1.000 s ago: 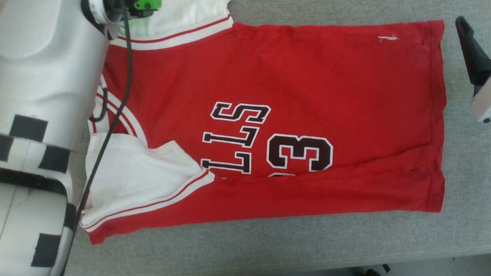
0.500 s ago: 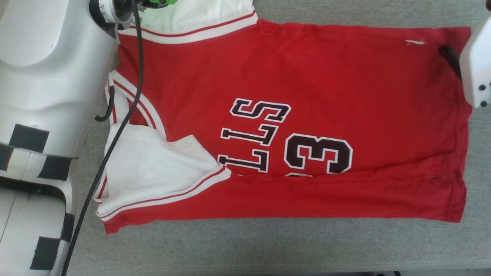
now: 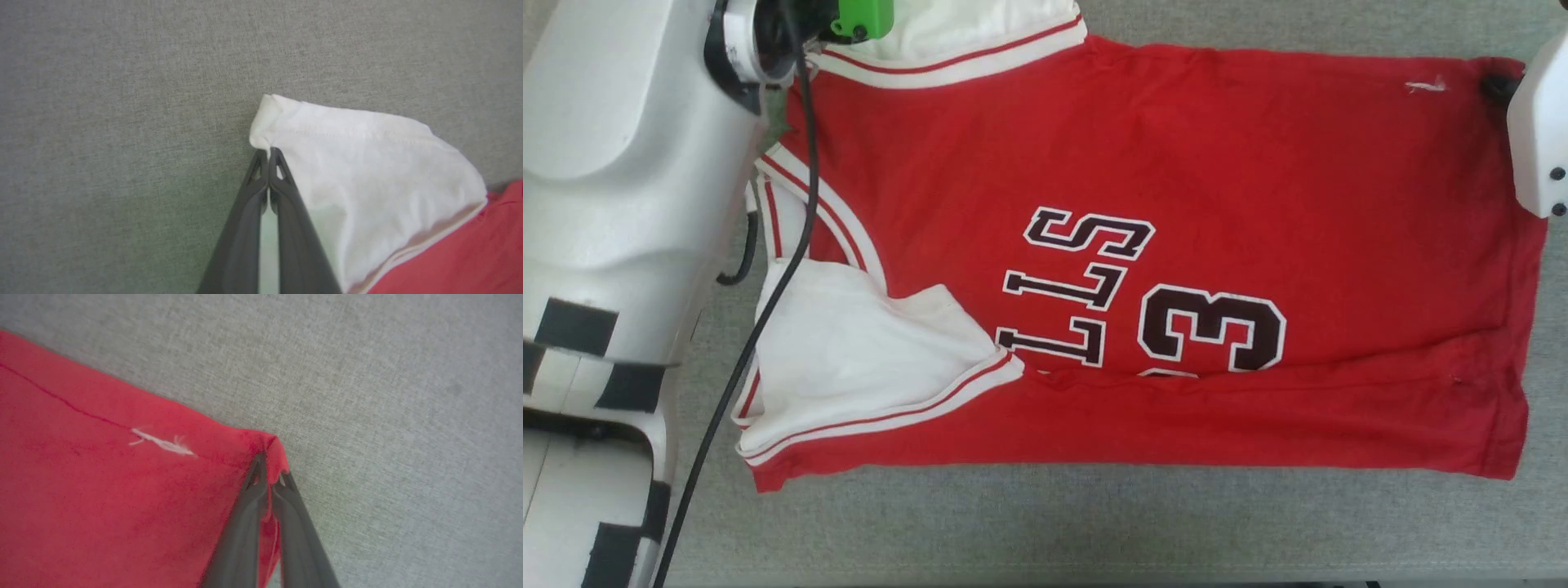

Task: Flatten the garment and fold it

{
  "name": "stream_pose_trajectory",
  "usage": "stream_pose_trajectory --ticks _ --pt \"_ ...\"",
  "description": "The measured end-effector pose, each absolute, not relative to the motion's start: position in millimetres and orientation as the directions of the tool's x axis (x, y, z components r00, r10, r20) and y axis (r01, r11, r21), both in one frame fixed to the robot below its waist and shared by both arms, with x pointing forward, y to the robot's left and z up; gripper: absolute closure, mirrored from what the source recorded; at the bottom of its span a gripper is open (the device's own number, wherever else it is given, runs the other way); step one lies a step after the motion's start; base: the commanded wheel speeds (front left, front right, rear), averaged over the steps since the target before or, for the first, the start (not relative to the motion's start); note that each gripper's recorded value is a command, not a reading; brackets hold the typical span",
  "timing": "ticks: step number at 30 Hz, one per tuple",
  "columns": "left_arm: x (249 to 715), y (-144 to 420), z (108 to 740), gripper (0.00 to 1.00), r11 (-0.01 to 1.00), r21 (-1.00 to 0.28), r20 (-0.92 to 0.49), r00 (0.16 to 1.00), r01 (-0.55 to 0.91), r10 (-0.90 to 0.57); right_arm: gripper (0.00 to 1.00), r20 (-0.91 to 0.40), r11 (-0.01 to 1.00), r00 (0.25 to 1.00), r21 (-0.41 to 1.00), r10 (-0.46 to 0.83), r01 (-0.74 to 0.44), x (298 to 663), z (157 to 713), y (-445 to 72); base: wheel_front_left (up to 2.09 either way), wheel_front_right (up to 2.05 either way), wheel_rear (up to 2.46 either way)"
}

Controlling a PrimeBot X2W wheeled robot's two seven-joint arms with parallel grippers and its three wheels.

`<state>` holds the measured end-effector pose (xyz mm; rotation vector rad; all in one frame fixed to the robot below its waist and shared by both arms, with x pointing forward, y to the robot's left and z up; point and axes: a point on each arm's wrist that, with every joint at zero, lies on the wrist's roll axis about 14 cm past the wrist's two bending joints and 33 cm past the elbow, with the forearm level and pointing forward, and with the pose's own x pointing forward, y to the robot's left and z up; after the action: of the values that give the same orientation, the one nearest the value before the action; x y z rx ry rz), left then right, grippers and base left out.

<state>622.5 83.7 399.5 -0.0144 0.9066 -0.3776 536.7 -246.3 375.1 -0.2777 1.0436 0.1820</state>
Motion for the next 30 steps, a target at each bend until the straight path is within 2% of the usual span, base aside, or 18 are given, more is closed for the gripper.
stream_pose_trajectory --ticks 9,18,30 --pt "612.4 81.2 467.2 1.00 0.907 -0.253 -0.603 0.678 0.337 -0.421 1.00 -0.781 0.970 0.624 -0.120 0.038 -0.210 527.9 413.3 -252.6 0.00 0.00 0.00" --pt "560.7 91.4 527.8 1.00 0.887 -0.277 -0.481 0.746 0.368 -0.460 1.00 -0.719 0.985 0.695 -0.095 0.031 -0.142 491.0 445.4 -262.2 0.00 0.00 0.00" --pt "477.0 122.5 518.4 1.00 0.897 -0.369 -0.488 0.771 0.243 -0.409 1.00 -0.733 0.992 0.677 -0.034 0.060 -0.125 437.6 438.4 -251.3 0.00 0.00 0.00"
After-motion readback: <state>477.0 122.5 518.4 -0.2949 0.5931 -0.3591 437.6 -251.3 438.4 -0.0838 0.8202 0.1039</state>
